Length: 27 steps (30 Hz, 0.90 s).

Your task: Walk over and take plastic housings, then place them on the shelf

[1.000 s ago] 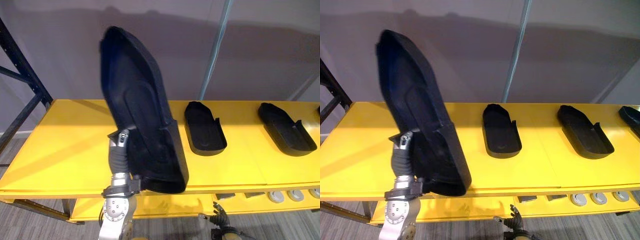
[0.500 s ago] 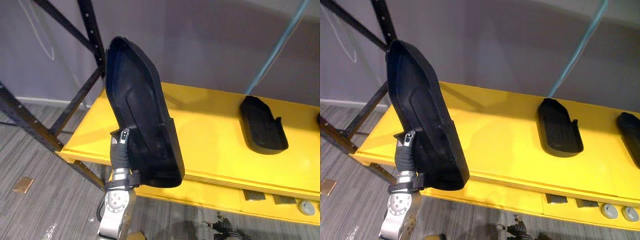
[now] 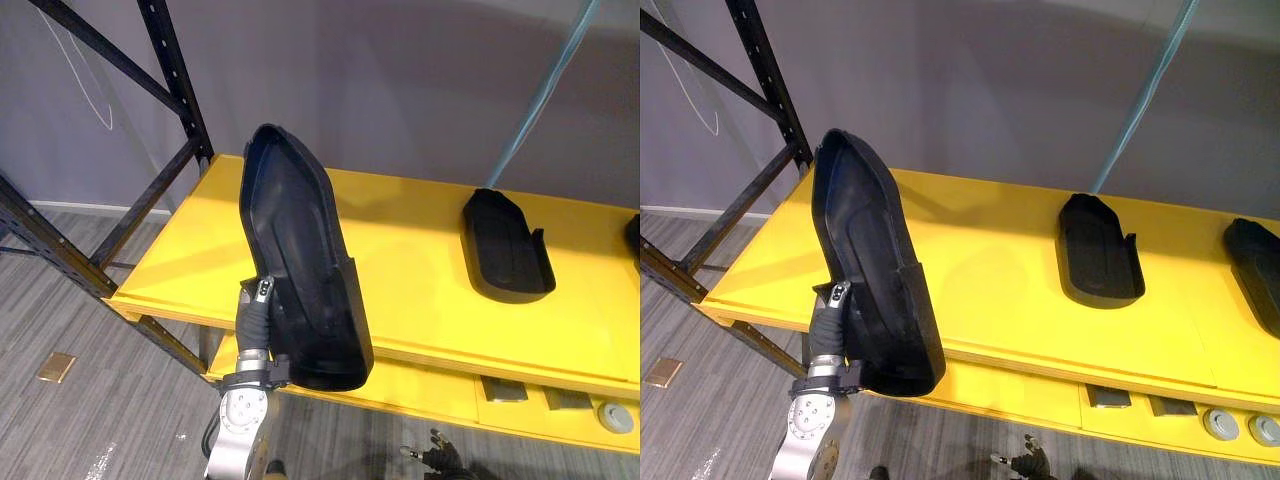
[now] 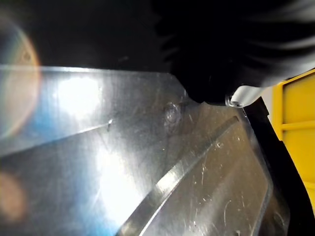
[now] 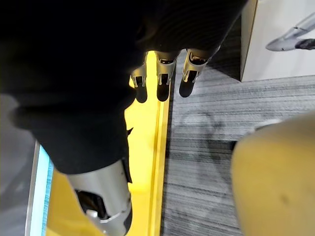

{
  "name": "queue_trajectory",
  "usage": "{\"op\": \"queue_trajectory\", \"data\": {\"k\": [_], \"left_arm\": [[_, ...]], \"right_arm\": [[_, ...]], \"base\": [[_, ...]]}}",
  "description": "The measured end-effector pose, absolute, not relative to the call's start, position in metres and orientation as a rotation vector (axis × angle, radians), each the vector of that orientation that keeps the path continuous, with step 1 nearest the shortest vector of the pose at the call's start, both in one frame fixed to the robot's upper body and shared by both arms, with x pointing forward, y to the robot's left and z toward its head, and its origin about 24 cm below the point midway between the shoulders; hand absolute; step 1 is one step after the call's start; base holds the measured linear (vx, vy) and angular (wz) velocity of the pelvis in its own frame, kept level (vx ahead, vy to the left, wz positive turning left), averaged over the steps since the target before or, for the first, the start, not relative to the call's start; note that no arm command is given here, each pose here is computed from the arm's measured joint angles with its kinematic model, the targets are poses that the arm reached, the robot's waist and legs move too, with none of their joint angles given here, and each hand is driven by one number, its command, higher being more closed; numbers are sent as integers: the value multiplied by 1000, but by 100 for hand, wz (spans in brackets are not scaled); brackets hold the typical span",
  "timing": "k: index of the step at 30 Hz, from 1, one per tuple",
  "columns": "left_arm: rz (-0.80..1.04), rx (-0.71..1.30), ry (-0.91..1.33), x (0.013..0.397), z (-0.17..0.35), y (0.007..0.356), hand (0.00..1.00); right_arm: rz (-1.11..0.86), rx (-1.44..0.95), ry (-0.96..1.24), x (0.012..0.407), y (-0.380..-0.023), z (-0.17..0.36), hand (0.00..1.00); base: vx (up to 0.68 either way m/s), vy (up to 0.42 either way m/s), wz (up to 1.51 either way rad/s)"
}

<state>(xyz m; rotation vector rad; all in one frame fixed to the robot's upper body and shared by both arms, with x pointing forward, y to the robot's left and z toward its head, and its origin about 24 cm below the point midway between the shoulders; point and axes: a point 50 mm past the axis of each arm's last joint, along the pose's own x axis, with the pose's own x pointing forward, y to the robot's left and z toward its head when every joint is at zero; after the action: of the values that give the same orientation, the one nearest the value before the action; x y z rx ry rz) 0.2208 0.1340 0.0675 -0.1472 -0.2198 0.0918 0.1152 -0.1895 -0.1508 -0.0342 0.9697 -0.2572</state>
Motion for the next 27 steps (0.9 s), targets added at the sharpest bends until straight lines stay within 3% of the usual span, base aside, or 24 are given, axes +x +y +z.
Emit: {"op": "queue_trajectory", "data": {"k": [10, 21, 27], "left_arm": [[117, 111, -129, 250, 52, 164, 100], [224, 309, -143, 318, 86, 200, 100], [291, 391, -106, 335, 95, 219, 100]], "right_arm": [[-254, -32, 966, 117, -190, -150, 0], [-257, -35, 998, 100, -204, -152, 0], [-263, -35, 1052, 80, -208, -157, 0]], "base": [[2, 22, -19], [-154, 15, -1], [73, 25, -3]]}}
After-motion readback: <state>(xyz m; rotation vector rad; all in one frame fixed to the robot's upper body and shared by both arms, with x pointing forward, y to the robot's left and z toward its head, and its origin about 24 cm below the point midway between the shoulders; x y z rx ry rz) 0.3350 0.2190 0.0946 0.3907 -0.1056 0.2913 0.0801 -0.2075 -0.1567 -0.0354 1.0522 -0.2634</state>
